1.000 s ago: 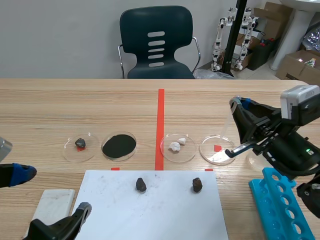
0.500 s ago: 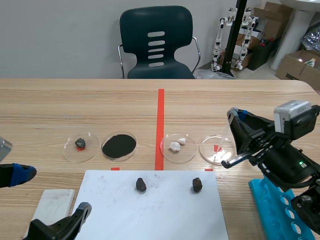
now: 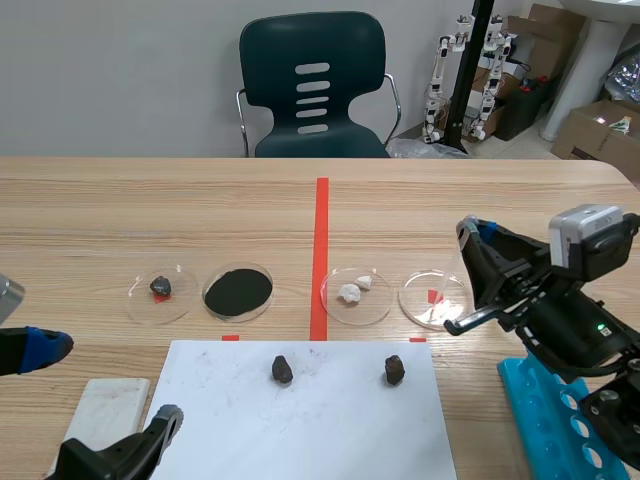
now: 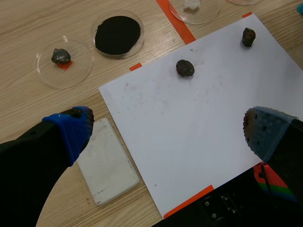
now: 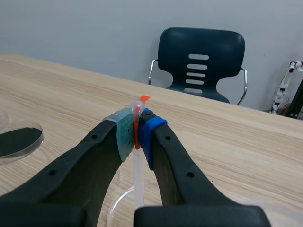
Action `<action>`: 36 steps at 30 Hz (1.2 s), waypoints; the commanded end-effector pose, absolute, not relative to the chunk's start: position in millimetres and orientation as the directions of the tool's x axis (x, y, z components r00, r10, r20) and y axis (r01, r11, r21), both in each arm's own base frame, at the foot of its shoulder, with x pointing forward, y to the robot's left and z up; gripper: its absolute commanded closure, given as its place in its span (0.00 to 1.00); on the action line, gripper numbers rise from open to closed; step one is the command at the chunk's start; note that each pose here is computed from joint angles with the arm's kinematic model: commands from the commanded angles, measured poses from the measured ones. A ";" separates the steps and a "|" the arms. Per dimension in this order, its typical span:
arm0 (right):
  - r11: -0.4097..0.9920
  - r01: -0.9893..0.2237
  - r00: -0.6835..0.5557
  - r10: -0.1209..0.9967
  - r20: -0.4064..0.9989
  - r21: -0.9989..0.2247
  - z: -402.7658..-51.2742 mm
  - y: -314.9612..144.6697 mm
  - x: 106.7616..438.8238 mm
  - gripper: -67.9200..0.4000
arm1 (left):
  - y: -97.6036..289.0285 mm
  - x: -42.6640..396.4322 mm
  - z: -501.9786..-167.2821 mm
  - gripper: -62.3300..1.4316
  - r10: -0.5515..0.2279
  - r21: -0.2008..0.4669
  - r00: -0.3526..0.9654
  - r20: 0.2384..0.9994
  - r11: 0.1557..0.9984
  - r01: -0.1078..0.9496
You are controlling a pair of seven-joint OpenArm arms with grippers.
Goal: Draw acid from the petri dish
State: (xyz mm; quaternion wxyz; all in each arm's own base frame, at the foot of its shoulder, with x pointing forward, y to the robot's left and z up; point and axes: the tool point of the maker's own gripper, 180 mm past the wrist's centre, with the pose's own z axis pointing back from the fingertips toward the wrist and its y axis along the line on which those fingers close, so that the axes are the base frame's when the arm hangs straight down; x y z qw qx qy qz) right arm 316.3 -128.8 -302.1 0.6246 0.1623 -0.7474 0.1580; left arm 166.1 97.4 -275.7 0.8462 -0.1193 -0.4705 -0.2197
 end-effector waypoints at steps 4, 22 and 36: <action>0.903 -0.428 -0.201 -0.056 0.978 -0.036 -293.3 -134.6 320.4 0.98 | 93.4 166.4 -271.1 0.00 -0.240 -0.009 0.449 0.861 0.875 0.484; 0.903 -0.428 -0.204 -0.058 0.977 -0.036 -292.7 -134.8 320.3 0.98 | 93.4 166.4 -271.1 0.00 -0.240 -0.009 0.449 0.861 0.875 0.484; 0.903 -0.428 -0.203 -0.056 0.978 -0.037 -292.9 -134.8 320.3 0.96 | 93.4 166.4 -271.1 0.00 -0.240 -0.009 0.449 0.861 0.875 0.484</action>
